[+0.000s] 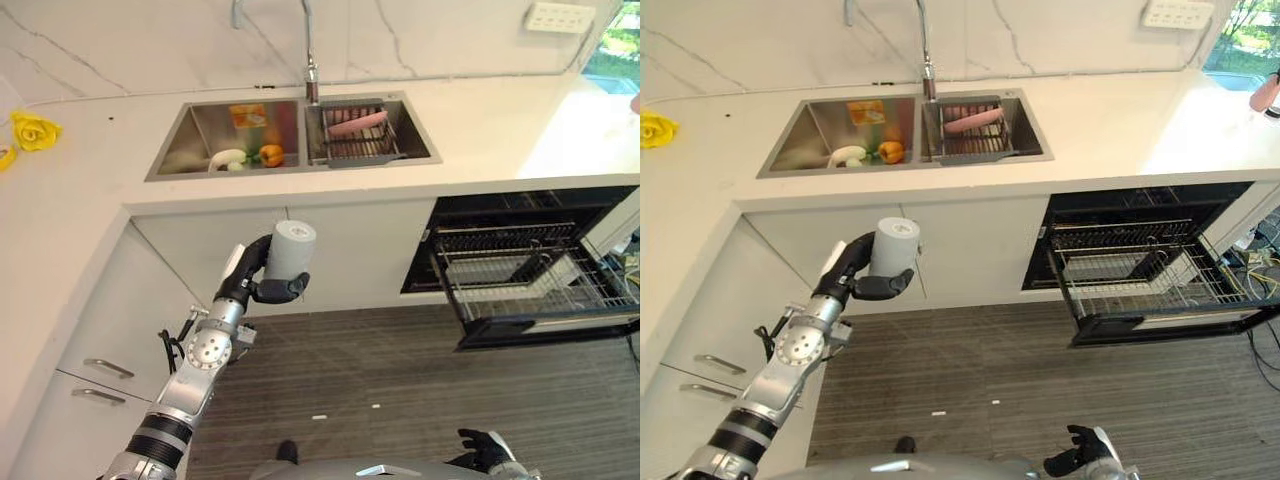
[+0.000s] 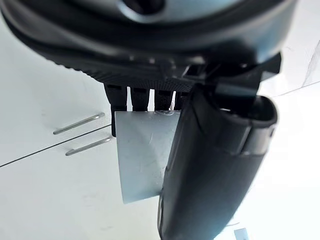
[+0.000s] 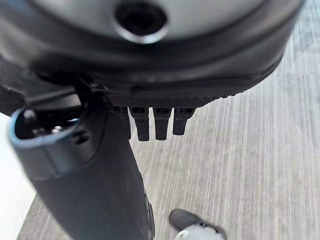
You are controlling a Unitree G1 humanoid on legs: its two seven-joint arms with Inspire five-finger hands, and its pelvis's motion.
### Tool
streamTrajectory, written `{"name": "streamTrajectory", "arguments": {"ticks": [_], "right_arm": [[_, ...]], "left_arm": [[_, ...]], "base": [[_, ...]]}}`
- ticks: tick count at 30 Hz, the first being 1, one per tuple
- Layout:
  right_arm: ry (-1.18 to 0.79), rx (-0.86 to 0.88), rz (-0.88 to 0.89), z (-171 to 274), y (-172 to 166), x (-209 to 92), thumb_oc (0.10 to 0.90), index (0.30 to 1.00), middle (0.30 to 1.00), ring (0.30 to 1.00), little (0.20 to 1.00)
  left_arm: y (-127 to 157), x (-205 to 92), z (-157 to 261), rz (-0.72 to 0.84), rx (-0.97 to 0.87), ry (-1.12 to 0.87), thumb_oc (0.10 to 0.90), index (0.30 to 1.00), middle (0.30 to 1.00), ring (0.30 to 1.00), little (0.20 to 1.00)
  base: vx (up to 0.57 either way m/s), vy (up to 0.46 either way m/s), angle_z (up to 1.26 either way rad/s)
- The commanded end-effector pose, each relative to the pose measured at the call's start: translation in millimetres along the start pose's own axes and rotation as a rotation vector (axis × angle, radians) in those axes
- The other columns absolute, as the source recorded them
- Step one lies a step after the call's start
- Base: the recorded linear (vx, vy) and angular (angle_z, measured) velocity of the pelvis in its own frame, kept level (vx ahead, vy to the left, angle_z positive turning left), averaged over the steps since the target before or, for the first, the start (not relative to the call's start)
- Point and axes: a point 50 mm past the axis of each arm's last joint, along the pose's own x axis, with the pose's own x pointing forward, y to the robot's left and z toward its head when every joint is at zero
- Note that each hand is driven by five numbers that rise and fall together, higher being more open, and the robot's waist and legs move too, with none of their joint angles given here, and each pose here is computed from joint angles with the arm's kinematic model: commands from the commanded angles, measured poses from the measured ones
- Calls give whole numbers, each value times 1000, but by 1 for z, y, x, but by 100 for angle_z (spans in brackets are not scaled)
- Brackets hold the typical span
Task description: Place the dishes in the dishwasher.
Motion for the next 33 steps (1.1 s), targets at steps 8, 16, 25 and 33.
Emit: {"name": "streamTrajectory", "arguments": {"ticks": [8,16,25,33], "right_arm": [[-836,81,-204,174,-58,-51,800,900,900,900,900],[-1183,61,-295,209,-82,-112,800,900,900,900,900],[-1319,40,-255,219,-82,-138,800,900,900,900,900],[-1302,36,-248,222,-79,-133,800,900,900,900,900]], "left_arm": [[29,10,88,102,-1,-440,400,300,300,300,300],[34,10,92,147,-11,-470,400,300,300,300,300],[35,12,89,216,-76,-456,400,300,300,300,300],[37,5,88,230,-93,-465,400,300,300,300,300]], "base": [[74,41,-107],[208,-165,-47],[144,-200,-24],[89,66,-5]]}}
